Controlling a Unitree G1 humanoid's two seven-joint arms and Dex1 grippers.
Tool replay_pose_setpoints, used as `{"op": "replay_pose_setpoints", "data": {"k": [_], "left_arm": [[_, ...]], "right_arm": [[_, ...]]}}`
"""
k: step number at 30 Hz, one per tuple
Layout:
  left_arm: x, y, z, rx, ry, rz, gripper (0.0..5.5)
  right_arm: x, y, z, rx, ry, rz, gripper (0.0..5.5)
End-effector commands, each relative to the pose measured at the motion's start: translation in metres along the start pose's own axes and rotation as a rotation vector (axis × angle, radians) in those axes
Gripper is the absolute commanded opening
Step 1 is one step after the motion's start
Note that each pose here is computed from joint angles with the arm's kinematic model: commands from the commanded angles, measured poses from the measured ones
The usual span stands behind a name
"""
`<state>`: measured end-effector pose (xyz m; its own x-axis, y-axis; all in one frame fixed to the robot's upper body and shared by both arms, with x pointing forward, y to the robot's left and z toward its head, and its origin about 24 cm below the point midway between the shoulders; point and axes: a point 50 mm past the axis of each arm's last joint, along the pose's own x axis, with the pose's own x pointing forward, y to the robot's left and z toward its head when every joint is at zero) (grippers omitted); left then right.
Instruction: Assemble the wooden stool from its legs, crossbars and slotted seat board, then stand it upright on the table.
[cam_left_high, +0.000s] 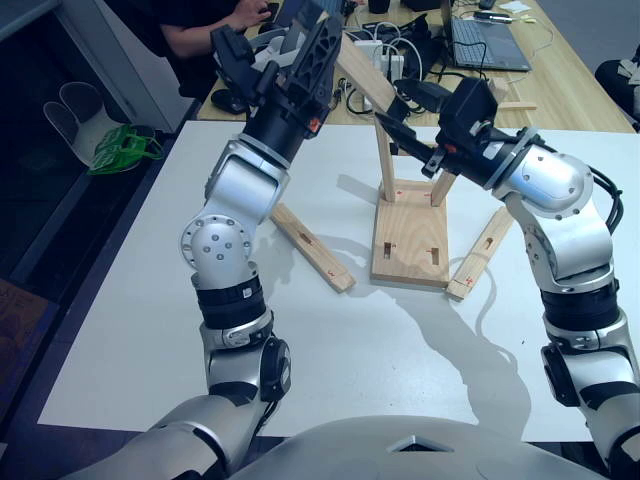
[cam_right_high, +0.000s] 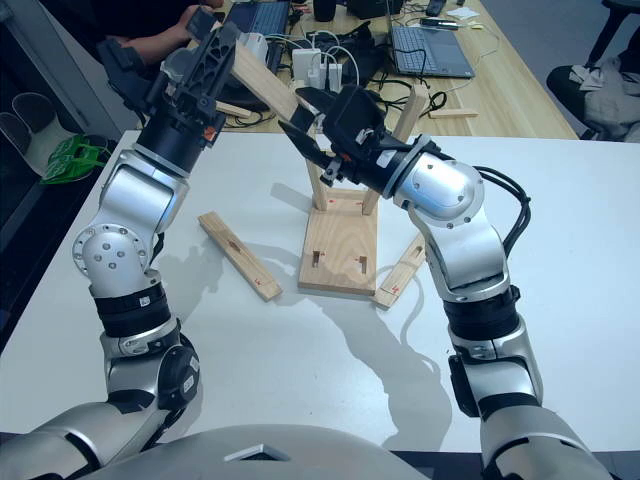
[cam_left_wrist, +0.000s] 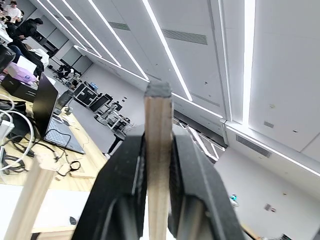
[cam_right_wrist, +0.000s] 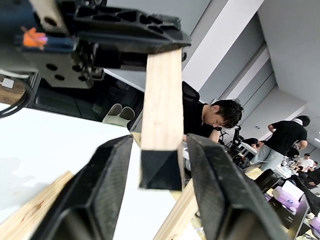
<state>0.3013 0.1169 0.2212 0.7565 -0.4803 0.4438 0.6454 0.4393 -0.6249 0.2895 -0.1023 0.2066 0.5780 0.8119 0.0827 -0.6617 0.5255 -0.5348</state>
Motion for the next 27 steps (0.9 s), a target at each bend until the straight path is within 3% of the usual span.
{"op": "replay_pose_setpoints", "data": {"k": [1,5,8,12,16,22,27], "left_arm": [[-0.002,0.018,0.008,0.105,-0.034,0.147,0.4],[-0.01,0.044,0.028,0.208,-0.156,0.356,0.39],[-0.018,0.057,0.037,0.271,-0.219,0.466,0.39],[-0.032,0.068,0.037,0.388,-0.196,0.602,0.39],[-0.053,0.079,0.036,0.702,-0.015,0.784,0.39],[-0.06,0.076,0.026,0.777,0.099,0.825,0.39],[-0.049,0.063,0.031,0.772,-0.004,0.775,0.39]], "right_arm": [[-0.012,-0.007,-0.017,-0.029,0.142,0.031,2.73],[-0.027,0.0,-0.035,-0.027,0.311,0.196,3.14],[-0.033,0.024,-0.053,0.019,0.412,0.397,2.61],[-0.02,0.044,-0.07,-0.012,0.467,0.51,1.89],[0.008,0.061,-0.072,-0.043,0.42,0.551,1.08],[0.01,0.087,-0.076,-0.018,0.445,0.682,0.04],[0.002,0.096,-0.089,-0.005,0.548,0.822,0.0]]}}
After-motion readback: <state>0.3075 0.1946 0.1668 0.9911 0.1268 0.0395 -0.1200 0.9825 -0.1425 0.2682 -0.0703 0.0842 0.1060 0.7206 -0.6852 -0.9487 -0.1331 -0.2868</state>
